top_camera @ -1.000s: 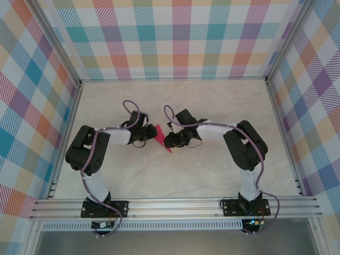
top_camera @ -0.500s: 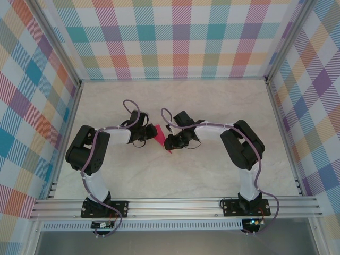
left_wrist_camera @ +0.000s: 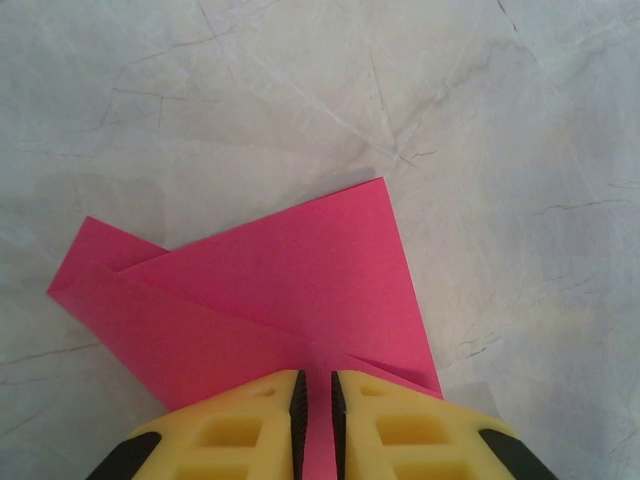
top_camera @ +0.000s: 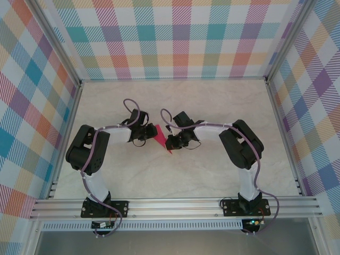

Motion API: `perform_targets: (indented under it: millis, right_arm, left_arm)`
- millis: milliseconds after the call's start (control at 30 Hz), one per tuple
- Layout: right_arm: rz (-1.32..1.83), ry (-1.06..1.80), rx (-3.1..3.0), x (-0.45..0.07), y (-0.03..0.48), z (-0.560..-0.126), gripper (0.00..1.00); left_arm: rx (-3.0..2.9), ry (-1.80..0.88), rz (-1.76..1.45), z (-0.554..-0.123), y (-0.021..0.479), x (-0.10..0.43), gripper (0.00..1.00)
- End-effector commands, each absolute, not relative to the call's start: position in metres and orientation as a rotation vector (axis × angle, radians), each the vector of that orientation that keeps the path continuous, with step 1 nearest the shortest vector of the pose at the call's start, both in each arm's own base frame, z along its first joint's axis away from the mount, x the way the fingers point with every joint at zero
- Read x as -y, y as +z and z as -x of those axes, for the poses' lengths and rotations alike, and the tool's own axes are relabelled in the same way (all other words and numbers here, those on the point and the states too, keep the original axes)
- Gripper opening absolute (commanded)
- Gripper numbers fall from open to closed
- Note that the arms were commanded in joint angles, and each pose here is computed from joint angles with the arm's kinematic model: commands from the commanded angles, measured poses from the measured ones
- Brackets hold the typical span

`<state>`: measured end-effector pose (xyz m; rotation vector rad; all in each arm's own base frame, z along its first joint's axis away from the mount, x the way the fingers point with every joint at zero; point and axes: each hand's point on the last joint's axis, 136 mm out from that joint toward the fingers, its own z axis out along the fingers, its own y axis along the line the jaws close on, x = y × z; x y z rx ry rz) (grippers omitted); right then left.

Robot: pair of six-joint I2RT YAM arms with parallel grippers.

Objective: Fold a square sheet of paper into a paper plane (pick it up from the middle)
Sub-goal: Fold the wing for the fifth time at the center of the table.

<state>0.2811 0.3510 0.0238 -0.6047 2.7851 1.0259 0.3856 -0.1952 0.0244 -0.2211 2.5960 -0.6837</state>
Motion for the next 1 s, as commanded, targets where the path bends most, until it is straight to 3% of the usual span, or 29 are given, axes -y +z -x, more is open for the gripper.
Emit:
perform_targets:
  millis: [0, 467, 967]
  right_arm:
    - [0.57, 1.117, -2.772, -0.356, 0.024, -0.281, 0.0]
    - [0.362, 1.417, -2.77, -0.352, 0.032, -0.288, 0.0]
    - [0.351, 1.437, -2.84, -0.351, 0.015, -0.282, 0.0]
  left_arm:
    - [-2.619, -0.653, 0.236, -0.382, 0.034, 0.186, 0.2]
    - [-2.46, -0.91, 0.236, -0.367, 0.08, 0.203, 0.32]
    - [-2.493, -1.014, 0.148, -0.343, 0.056, 0.239, 0.25]
